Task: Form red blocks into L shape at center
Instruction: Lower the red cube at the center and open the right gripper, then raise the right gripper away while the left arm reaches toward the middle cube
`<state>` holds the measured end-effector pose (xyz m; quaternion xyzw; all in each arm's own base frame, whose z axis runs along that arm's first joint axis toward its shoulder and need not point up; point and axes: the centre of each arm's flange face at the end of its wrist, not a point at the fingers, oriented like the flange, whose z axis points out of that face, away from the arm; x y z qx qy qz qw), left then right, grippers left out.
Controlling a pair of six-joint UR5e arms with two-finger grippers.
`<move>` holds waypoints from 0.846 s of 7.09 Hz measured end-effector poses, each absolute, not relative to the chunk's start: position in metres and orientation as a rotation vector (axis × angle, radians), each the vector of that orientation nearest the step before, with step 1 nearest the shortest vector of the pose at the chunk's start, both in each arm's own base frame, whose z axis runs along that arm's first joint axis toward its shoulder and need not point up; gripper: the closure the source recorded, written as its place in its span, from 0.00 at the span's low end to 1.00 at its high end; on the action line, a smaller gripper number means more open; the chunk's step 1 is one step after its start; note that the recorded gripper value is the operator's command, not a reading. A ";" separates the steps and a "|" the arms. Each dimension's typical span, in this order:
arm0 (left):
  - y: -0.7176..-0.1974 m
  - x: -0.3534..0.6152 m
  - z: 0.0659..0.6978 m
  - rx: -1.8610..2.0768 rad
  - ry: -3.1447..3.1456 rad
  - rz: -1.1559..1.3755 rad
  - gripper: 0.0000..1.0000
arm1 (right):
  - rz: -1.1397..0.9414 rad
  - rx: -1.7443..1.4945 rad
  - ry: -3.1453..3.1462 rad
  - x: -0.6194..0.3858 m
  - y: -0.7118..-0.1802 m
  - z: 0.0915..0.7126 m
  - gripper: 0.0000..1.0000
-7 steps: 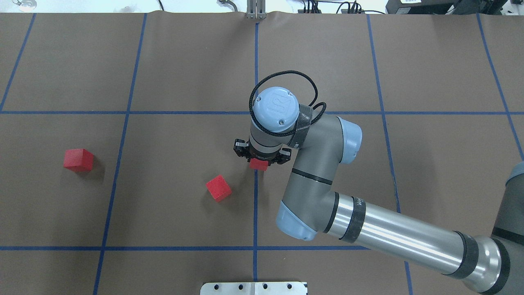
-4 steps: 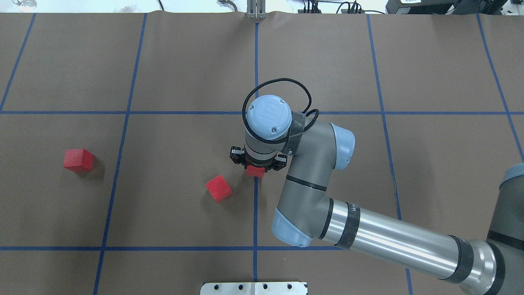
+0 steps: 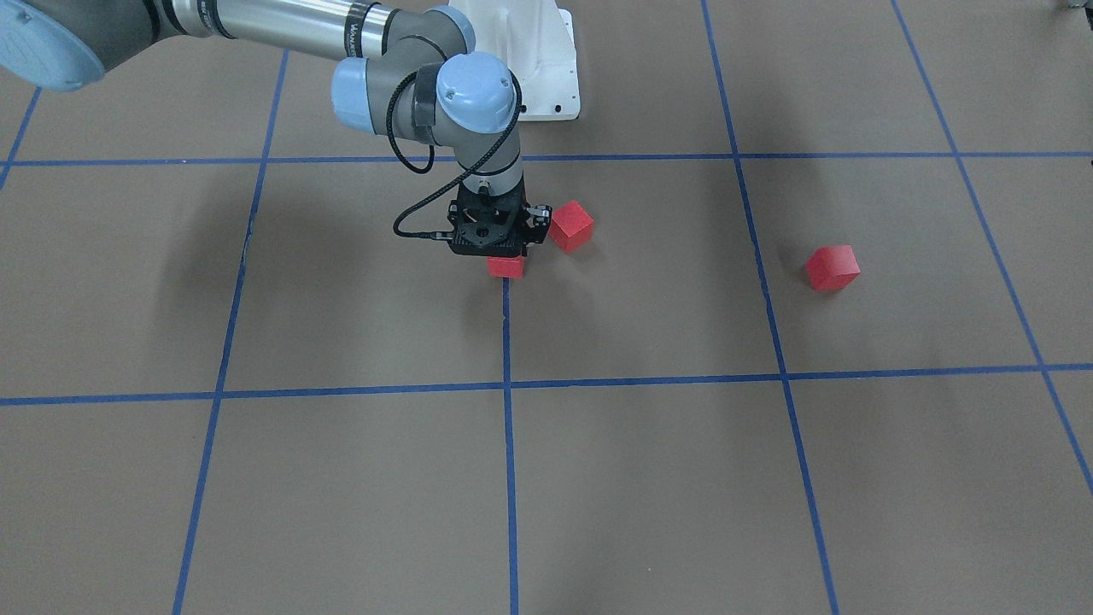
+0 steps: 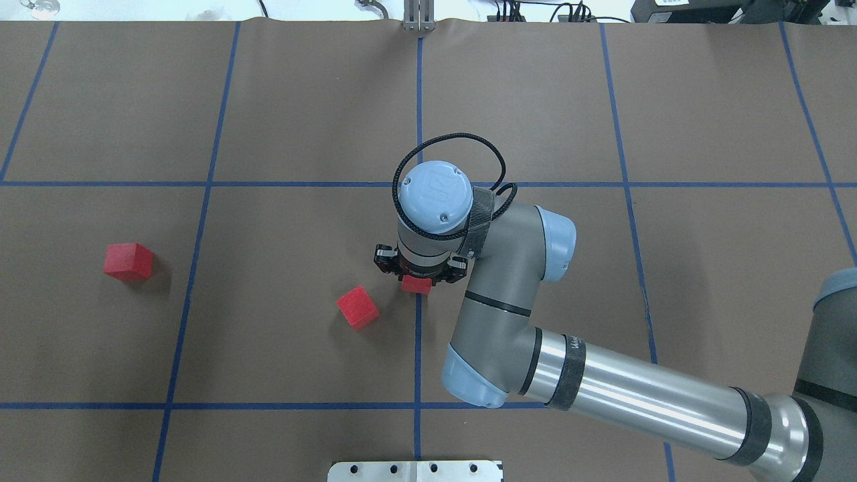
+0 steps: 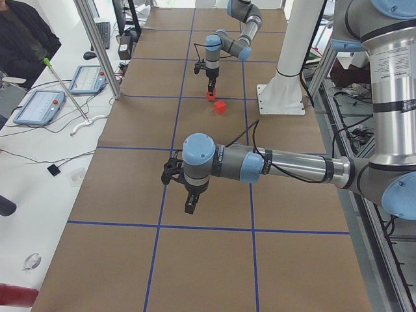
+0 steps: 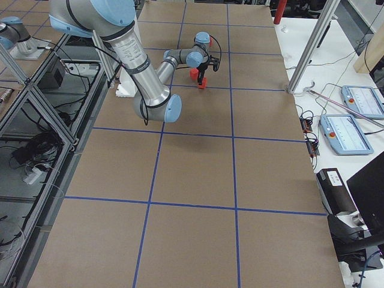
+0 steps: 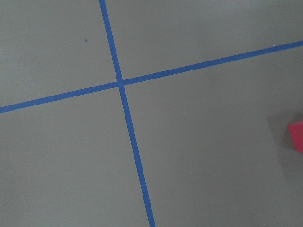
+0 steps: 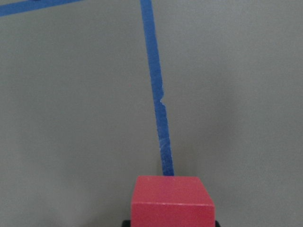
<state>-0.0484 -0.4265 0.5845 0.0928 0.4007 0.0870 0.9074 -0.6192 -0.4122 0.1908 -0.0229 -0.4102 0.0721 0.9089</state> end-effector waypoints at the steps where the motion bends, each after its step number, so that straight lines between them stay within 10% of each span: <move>1: -0.427 -0.048 0.585 0.191 0.827 0.179 0.00 | 0.146 -0.048 -0.844 -0.620 -0.412 0.192 0.80; 6: -0.427 -0.049 0.584 0.192 0.827 0.180 0.00 | 0.137 -0.041 -0.838 -0.625 -0.408 0.193 0.01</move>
